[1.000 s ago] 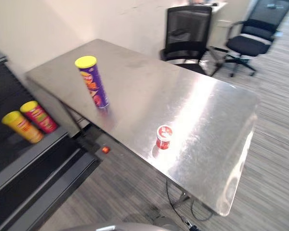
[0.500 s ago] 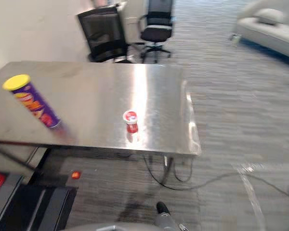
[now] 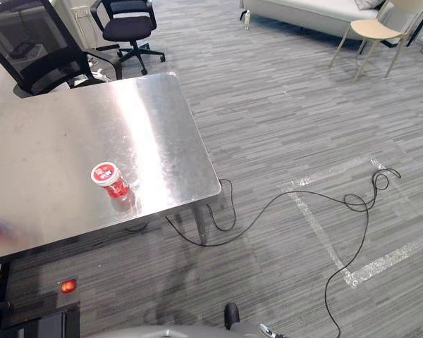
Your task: Put the gum and the chips on the shelf.
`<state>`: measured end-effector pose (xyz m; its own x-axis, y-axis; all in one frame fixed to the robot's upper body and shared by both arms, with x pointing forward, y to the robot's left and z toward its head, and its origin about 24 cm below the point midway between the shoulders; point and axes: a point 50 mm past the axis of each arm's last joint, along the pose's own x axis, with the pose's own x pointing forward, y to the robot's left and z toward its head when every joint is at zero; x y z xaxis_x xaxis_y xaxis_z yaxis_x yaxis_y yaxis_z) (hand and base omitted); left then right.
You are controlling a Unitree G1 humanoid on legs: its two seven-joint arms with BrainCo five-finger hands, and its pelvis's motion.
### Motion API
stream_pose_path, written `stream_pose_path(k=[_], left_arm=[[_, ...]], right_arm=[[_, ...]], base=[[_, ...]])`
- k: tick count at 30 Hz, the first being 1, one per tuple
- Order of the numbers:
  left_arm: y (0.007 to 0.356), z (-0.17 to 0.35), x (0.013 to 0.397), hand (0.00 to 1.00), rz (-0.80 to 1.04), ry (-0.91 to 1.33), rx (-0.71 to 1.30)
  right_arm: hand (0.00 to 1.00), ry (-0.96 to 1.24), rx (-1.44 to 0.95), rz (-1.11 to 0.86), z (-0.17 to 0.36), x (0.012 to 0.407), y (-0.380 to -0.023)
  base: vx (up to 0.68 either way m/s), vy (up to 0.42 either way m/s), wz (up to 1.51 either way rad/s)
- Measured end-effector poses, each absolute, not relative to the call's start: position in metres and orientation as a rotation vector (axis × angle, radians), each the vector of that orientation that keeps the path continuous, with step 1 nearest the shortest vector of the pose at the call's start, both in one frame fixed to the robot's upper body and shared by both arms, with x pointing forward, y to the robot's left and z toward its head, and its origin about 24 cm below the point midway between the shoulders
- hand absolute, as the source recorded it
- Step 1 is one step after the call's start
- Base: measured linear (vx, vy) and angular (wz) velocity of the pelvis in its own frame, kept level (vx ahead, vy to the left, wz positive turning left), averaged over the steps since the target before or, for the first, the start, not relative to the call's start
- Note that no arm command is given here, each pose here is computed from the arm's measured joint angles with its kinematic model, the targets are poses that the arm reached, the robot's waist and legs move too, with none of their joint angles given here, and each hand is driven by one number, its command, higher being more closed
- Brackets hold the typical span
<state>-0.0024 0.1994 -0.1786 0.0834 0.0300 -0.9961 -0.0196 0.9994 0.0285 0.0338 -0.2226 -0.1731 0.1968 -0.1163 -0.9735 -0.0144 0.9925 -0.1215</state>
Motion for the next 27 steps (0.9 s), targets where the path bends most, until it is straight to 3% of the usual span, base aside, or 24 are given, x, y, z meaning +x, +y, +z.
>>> stream_pose_path(k=[27], left_arm=[[0.201,-0.178,0.000,0.00,0.041,1.443,0.000]], right_arm=[[0.00,1.347,-0.257,0.105,-0.171,0.049,-0.222]], base=[[-0.05,0.013,0.36]])
